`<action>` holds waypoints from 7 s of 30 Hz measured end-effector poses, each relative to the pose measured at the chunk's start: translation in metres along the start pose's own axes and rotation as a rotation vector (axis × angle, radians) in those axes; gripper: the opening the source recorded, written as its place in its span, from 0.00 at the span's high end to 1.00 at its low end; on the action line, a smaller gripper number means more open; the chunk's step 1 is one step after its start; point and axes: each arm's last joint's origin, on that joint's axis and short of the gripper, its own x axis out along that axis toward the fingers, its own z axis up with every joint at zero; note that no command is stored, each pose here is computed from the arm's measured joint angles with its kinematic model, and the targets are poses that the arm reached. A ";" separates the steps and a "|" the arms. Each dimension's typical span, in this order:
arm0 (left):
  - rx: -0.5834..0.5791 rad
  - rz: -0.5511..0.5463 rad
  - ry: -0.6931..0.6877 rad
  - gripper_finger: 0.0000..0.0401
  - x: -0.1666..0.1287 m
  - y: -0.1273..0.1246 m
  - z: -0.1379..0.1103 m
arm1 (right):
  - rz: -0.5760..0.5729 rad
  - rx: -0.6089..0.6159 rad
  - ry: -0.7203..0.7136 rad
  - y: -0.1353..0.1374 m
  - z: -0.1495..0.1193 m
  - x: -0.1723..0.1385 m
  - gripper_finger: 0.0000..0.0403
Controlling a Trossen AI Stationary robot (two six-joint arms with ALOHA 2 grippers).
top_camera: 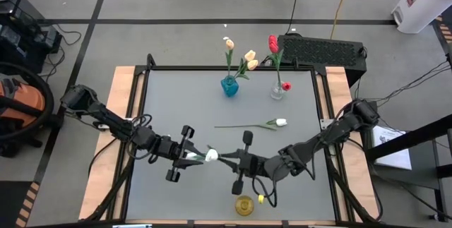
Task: Sort flowers into vase by color
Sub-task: Put the bottom right white flower into the yellow vase, then put the top white flower into the yellow vase
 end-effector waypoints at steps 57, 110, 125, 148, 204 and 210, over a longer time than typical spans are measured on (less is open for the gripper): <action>-0.030 -0.007 0.049 0.73 0.000 -0.001 -0.005 | 0.035 0.029 0.052 0.010 -0.022 0.011 1.00; -0.109 0.013 0.338 0.73 -0.005 -0.004 -0.032 | -0.035 0.251 -0.087 0.095 0.005 -0.118 1.00; -0.110 0.013 0.338 0.73 -0.005 -0.004 -0.032 | 0.029 0.266 -0.056 0.097 -0.001 -0.117 1.00; -0.111 0.013 0.338 0.73 -0.005 -0.004 -0.032 | -0.004 0.255 0.024 0.093 -0.016 -0.107 1.00; -0.136 0.016 0.342 0.73 -0.006 -0.004 -0.032 | 0.075 0.227 0.074 0.096 -0.022 -0.109 0.51; -0.137 0.017 0.342 0.73 -0.006 -0.004 -0.032 | 0.073 0.181 0.073 0.096 -0.022 -0.110 0.51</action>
